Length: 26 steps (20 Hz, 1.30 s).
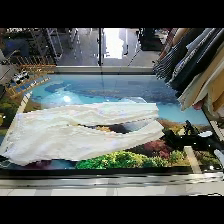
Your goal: Fold the clothes and pants, and hang the long-sleeved shirts on hangers.
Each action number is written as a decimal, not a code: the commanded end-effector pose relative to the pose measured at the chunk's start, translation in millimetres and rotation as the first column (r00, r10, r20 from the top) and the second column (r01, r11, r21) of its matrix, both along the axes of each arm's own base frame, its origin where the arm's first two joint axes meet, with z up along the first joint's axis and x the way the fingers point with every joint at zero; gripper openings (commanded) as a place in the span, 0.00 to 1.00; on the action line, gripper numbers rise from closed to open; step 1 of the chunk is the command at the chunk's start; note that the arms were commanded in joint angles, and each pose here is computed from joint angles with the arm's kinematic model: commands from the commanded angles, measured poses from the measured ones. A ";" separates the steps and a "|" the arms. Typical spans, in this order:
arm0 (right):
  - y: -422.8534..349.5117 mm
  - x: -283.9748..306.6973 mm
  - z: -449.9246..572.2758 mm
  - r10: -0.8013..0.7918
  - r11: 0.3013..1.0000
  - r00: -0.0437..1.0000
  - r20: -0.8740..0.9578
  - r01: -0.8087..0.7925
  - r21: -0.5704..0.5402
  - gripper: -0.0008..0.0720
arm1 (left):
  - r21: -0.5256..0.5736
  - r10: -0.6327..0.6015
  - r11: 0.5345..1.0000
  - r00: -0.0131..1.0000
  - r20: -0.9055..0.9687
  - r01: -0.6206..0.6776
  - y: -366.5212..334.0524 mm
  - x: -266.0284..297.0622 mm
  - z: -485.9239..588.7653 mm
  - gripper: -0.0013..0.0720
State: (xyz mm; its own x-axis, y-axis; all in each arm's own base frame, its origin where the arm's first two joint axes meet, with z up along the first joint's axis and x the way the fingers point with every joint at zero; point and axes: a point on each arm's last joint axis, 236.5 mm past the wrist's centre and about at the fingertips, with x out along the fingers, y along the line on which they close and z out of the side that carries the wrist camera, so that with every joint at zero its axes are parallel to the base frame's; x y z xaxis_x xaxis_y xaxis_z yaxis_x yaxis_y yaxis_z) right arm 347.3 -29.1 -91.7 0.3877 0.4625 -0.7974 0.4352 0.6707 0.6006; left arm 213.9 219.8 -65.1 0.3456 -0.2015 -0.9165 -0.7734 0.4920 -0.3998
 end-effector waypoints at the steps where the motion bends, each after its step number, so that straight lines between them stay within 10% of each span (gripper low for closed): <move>1: 1.1 25.8 -4.9 -0.079 0.996 0.996 0.044 0.081 -0.044 0.59 | 0.034 0.053 0.998 0.998 0.027 -0.054 7.7 2.4 -11.4 0.75; 5: 11.7 38.8 -18.4 -0.131 0.989 0.991 0.030 0.132 -0.065 0.41 | 0.054 0.147 0.987 0.984 0.099 -0.153 16.4 16.8 -19.2 0.71; 9: 12.6 39.3 -16.0 -0.136 0.989 0.990 0.030 0.137 -0.059 0.04 | 0.027 0.300 0.949 0.927 0.225 -0.314 28.9 43.7 -16.2 0.29; 11: 15.0 41.6 -5.7 -0.118 0.991 0.992 0.045 0.120 -0.053 0.04 | 0.034 0.303 0.945 0.909 0.287 -0.326 32.0 61.5 -7.3 0.03; 15: 9.1 85.6 67.1 -0.033 0.996 0.982 0.186 0.048 -0.076 0.04 | -0.025 0.304 0.942 0.819 0.487 -0.335 41.5 112.4 48.7 0.03; 20: -35.5 104.4 177.5 0.315 0.871 0.922 0.227 -0.186 -0.455 0.04 | 0.216 -0.128 0.976 0.858 0.497 0.020 30.6 147.8 140.4 0.03; 26: -15.1 -50.4 62.7 0.404 0.844 0.906 -0.127 -0.422 -0.332 0.04 | 0.280 -0.479 0.837 0.877 -0.037 0.470 22.0 37.0 42.0 0.03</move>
State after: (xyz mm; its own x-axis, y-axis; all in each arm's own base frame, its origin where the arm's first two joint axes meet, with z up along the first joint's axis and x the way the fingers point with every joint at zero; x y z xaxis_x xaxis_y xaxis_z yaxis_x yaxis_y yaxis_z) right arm 364.8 -50.7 11.1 0.3244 0.2683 -0.9071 0.0995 0.9439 0.3148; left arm 300.6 249.3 9.7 0.5126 -0.0724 -0.8556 -0.5076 0.7781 -0.3700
